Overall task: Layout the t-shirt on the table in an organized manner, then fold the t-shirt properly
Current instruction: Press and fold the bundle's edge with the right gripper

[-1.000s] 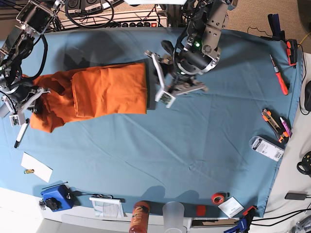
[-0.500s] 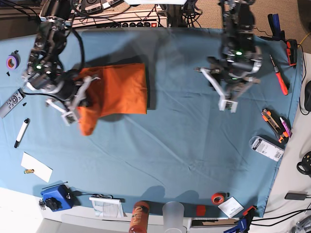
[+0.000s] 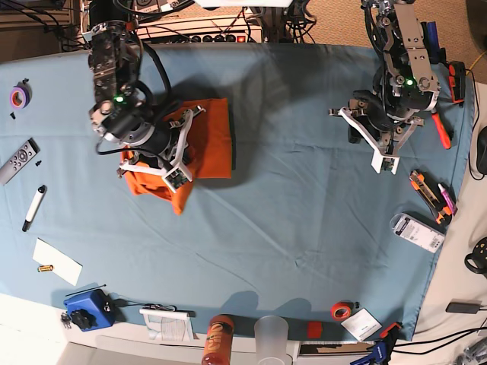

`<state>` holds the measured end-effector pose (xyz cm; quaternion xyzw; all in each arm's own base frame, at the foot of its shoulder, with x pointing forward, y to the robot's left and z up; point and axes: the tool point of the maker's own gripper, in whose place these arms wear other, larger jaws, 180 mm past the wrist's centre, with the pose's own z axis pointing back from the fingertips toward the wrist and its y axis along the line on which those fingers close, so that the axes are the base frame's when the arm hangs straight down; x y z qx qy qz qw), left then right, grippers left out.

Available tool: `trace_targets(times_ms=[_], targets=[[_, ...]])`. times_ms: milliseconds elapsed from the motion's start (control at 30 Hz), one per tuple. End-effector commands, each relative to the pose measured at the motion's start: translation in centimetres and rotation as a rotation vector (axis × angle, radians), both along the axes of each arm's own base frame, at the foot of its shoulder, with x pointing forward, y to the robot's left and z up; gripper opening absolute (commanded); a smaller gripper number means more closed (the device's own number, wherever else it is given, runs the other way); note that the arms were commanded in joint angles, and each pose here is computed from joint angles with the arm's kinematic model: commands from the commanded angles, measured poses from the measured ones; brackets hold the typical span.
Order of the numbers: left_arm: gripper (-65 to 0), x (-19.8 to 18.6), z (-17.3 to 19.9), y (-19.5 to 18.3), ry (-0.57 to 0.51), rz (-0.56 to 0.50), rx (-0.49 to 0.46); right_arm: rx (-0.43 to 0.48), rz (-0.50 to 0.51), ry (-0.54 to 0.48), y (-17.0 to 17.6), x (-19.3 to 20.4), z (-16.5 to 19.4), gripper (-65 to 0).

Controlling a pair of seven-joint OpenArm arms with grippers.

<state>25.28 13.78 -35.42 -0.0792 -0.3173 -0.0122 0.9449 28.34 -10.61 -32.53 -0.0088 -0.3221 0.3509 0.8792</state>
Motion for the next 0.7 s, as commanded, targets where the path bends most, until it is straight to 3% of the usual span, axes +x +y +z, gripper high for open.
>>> trace_targets(times_ms=[0,100,167,367,500,600,667], targets=[[-45.7,0.5,1.0,-0.2,-0.04,-0.007,-0.009,0.022,0.026,-0.035,0.8,0.5,0.9,-65.0],[-45.7,0.5,1.0,-0.2,-0.04,-0.006,-0.008,0.037,0.068,-0.038,2.2,0.2,0.8,-51.2],[-45.7,0.5,1.0,-0.2,-0.04,-0.006,-0.009,0.064,0.096,-0.061,3.2,0.2,1.1,-46.0],[-45.7,0.7,1.1,-0.2,-0.048,-0.005,-0.009,0.233,0.204,-0.061,7.1,-0.4,3.6,-46.1],[-45.7,0.6,1.0,-0.2,-0.047,-0.005,-0.009,0.275,0.288,-0.173,8.6,-0.7,7.6,-46.1],[-45.7,0.6,1.0,-0.2,-0.047,-0.005,-0.009,0.22,0.228,-0.309,6.9,0.4,10.4,-47.9],[-45.7,0.6,1.0,-0.2,-0.047,-0.005,-0.009,0.187,0.122,-0.373,4.4,1.9,11.5,-58.3]])
